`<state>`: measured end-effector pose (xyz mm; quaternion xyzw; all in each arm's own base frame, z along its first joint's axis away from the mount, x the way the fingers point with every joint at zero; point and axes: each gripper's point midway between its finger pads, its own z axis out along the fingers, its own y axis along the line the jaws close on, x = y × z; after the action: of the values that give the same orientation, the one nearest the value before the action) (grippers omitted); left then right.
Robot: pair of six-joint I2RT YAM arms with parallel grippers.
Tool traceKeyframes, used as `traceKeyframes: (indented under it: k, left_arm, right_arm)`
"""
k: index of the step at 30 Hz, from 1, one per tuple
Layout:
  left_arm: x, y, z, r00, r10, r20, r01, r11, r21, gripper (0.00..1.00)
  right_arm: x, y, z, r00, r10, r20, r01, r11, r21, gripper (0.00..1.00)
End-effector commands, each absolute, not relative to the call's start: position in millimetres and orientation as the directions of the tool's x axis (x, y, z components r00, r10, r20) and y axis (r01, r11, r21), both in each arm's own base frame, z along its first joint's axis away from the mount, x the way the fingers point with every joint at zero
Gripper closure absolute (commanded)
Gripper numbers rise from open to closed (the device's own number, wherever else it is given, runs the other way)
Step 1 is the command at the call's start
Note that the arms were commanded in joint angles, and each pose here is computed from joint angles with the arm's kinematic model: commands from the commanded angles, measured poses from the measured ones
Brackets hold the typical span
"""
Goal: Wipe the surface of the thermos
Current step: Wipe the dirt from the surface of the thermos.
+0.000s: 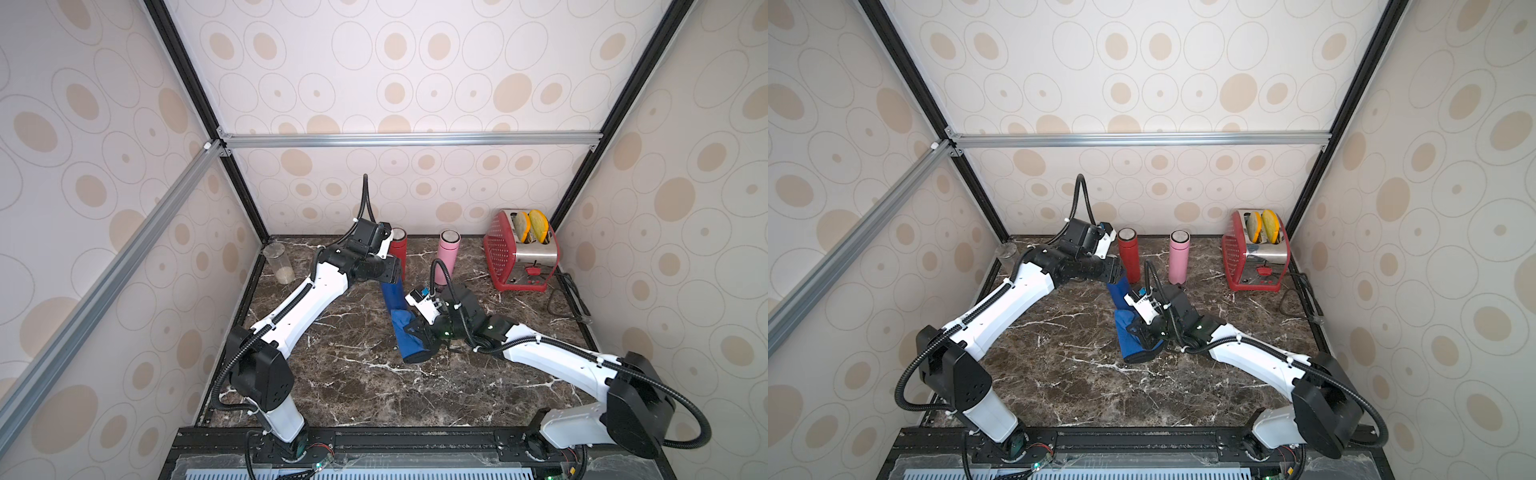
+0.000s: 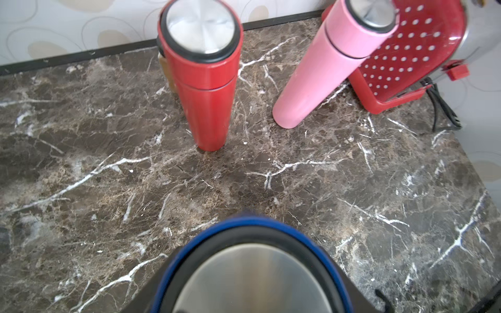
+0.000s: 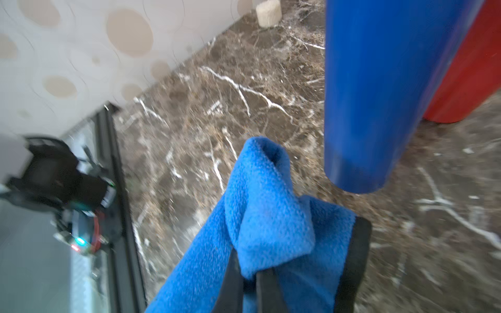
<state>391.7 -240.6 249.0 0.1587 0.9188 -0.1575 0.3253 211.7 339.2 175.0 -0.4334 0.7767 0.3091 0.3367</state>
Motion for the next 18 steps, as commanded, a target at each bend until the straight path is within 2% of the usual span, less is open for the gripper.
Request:
traceKeyframes:
  k: [1,4,9,14,18]
  left_arm:
    - [385,-243,250,-0.744,0.262,-0.615,0.452,0.874,-0.175,1.0]
    - [381,-245,242,-0.762,0.306,-0.57,0.474,0.864,-0.169,1.0]
    - [373,-243,231,-0.783,0.36,-0.507,0.497,0.853,-0.162,1.0]
    - [365,-237,227,-0.786,0.37,-0.496,0.495,0.857,-0.145,1.0]
    - [359,-237,224,-0.779,0.383,-0.496,0.501,0.856,-0.127,1.0]
  right_arm:
    - [204,317,168,-0.189,-0.659,-0.728,-0.923,0.373,-0.099,1.0]
    - [200,321,178,-0.012,-0.724,-0.69,-0.909,0.295,-0.294,1.0]
    - [195,340,188,0.27,-0.805,-0.527,-0.808,0.108,-0.58,1.0]
    - [204,362,201,0.425,-0.823,-0.377,-0.648,0.014,-0.762,1.0]
    - [214,380,200,0.481,-0.832,-0.277,-0.589,-0.073,-0.805,1.0]
